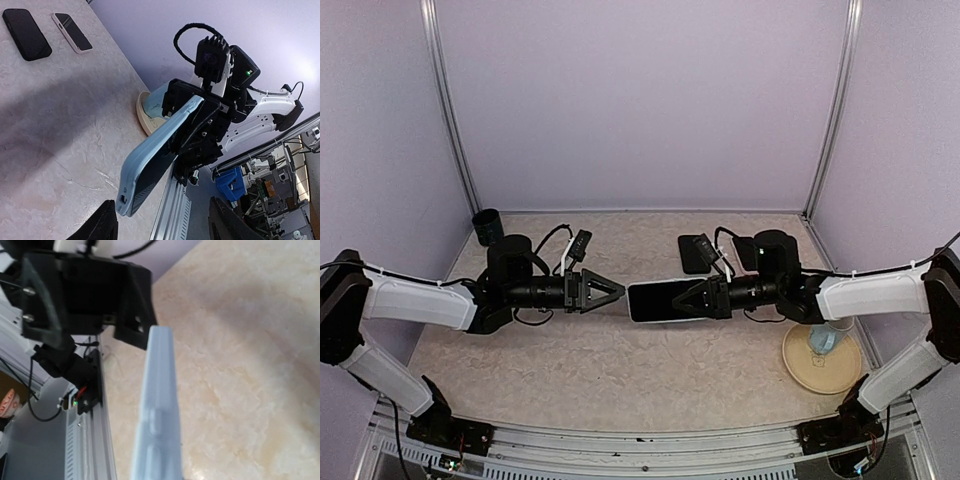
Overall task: Put the phone into the phone case
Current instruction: Press the phone with the phone case.
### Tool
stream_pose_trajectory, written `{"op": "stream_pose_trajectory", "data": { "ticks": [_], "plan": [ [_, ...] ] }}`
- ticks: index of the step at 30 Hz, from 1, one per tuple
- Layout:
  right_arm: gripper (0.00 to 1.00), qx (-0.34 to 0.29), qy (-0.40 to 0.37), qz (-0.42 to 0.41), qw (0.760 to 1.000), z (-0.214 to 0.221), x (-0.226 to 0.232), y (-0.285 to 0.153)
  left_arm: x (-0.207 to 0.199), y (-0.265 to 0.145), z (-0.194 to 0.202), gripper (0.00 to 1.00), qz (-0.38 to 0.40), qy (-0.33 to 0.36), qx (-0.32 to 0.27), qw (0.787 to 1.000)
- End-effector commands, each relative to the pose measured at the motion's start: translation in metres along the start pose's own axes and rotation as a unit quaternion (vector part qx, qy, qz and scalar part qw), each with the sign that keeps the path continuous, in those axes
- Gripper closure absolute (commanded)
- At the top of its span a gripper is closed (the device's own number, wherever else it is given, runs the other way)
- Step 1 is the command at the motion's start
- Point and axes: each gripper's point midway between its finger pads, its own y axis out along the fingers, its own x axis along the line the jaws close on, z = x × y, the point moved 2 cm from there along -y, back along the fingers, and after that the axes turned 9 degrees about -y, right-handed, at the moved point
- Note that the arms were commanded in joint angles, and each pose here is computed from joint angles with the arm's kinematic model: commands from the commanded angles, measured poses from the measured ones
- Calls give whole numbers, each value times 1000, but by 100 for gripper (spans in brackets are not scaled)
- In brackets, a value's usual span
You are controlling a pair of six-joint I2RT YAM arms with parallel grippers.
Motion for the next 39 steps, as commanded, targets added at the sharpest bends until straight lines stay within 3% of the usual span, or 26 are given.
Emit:
{"op": "stream_pose_trajectory", "data": {
  "ticks": [1, 15, 24, 27, 34, 39],
  "plan": [
    [100, -60, -53, -31, 996, -33, 24, -13, -1, -4, 1, 39, 8, 4, -5, 1000],
    [100, -83, -65, -84, 991, -41, 44, -19, -31, 10, 21, 34, 65, 28, 40, 997],
    [100, -76, -48, -113, 989, -34, 46, -15, -40, 26, 32, 38, 83, 34, 66, 994],
    [100, -74, -45, -114, 990, -32, 45, -14, -42, 29, 33, 43, 89, 36, 71, 993],
    [100, -68, -40, -107, 991, -28, 40, -12, -43, 30, 34, 69, 95, 36, 73, 992],
    [100, -64, -40, -93, 993, -26, 36, -11, -42, 30, 34, 82, 94, 34, 73, 992]
  ]
}}
